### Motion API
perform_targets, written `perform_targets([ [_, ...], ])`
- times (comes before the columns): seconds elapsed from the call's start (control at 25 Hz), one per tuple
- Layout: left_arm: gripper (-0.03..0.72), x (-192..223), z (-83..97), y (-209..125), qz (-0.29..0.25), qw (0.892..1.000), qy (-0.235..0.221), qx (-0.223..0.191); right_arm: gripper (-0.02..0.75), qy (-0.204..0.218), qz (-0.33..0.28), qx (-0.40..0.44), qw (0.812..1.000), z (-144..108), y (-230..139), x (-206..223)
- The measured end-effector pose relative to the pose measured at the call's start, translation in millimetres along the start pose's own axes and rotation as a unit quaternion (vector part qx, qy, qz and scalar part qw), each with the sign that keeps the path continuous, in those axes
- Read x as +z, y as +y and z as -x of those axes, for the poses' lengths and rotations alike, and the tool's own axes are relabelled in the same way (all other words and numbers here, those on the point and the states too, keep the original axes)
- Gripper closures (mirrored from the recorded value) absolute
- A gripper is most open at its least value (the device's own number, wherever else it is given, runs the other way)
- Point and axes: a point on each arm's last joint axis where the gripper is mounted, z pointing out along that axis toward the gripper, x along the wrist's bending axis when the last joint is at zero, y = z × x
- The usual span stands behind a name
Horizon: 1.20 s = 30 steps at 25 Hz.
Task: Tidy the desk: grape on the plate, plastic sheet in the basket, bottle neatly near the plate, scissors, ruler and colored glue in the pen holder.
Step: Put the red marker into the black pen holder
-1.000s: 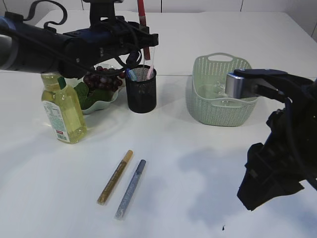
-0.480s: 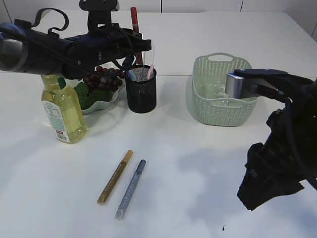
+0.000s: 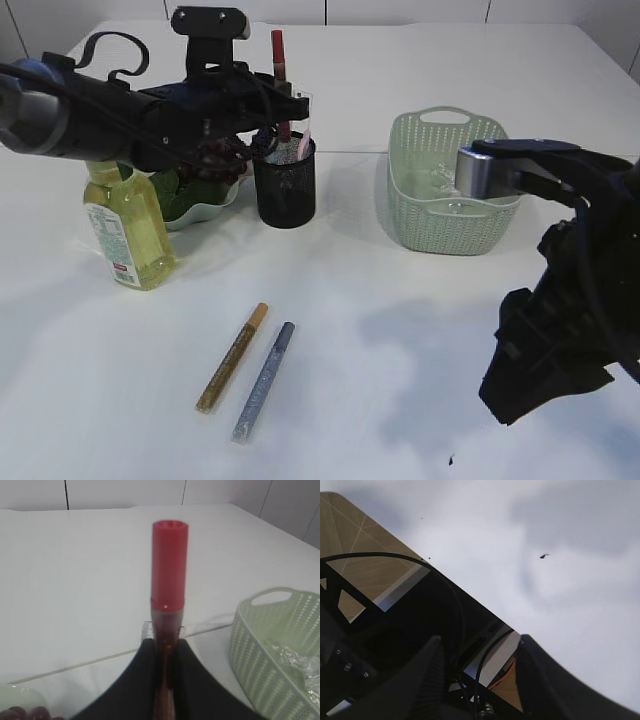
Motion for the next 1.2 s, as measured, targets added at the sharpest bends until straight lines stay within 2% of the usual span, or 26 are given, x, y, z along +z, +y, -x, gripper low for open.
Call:
perform_targets([
  [0.16, 0.576, 0.6, 0.6, -1.8, -0.004, 1.000, -0.004, 0.012, 0.361, 0.000, 0.000, 0.000, 1.000, 0.0, 0.0, 0.0],
  [0.4, 0.398, 0.6, 0.5, -3.0, -0.010, 1.000, -0.004, 0.014, 0.361, 0.000, 0.000, 0.000, 1.000, 0.0, 0.0, 0.0],
  [0.64, 0.372, -2.4, -0.5, -6.0, -0.054, 0.998, 0.005, 0.015, 0.361, 0.000, 0.000, 0.000, 1.000, 0.0, 0.0, 0.0],
  [0.88, 0.370, -32.1, 5.5, 42.4, -0.060, 0.998, 0.012, 0.016, 0.361, 0.000, 0.000, 0.000, 1.000, 0.0, 0.0, 0.0],
  [1.04, 0.370, -62.7, 10.7, 66.2, -0.125, 0.992, 0.026, -0.001, 0.361, 0.000, 0.000, 0.000, 1.000, 0.0, 0.0, 0.0],
  [1.16, 0.375, -87.4, 17.2, 70.2, -0.214, 0.976, 0.034, -0.023, 0.361, 0.000, 0.000, 0.000, 1.000, 0.0, 0.0, 0.0],
  [1.2, 0.378, -95.1, 19.6, 68.9, -0.248, 0.968, 0.036, -0.029, 0.361, 0.000, 0.000, 0.000, 1.000, 0.0, 0.0, 0.0],
])
